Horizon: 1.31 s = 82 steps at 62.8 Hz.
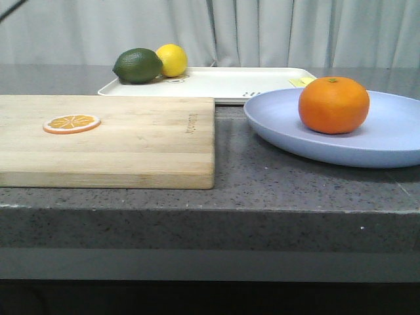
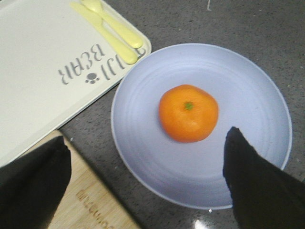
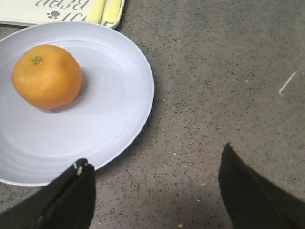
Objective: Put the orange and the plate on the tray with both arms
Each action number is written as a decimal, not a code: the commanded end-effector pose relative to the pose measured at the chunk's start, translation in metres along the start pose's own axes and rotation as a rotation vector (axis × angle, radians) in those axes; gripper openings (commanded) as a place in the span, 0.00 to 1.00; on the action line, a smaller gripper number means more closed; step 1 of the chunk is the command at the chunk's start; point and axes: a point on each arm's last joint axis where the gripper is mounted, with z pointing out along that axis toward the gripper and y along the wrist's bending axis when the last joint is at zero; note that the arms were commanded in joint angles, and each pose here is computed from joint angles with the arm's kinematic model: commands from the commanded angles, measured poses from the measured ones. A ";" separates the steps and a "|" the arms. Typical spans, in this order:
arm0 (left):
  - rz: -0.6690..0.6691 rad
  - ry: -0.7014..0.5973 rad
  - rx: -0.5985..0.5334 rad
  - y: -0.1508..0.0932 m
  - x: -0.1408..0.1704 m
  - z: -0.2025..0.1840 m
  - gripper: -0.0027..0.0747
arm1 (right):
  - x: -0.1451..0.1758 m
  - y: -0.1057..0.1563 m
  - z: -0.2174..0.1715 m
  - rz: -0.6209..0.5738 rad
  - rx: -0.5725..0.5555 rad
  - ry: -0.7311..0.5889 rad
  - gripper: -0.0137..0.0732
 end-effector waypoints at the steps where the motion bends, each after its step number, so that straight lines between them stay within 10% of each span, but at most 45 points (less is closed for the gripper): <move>1: -0.058 -0.178 -0.021 0.017 -0.004 -0.050 0.83 | -0.014 -0.001 -0.005 -0.020 0.008 -0.089 0.79; 24: -0.162 -0.160 -0.151 0.060 0.089 -0.105 0.83 | -0.014 -0.001 -0.005 -0.020 0.008 -0.086 0.79; 48: -0.180 -0.233 -0.180 0.048 0.180 -0.161 0.83 | 0.003 -0.001 0.007 -0.021 0.008 -0.005 0.79; 82: -0.172 -0.318 -0.188 0.043 0.200 -0.184 0.83 | -0.037 -0.012 0.079 0.202 0.069 0.390 0.79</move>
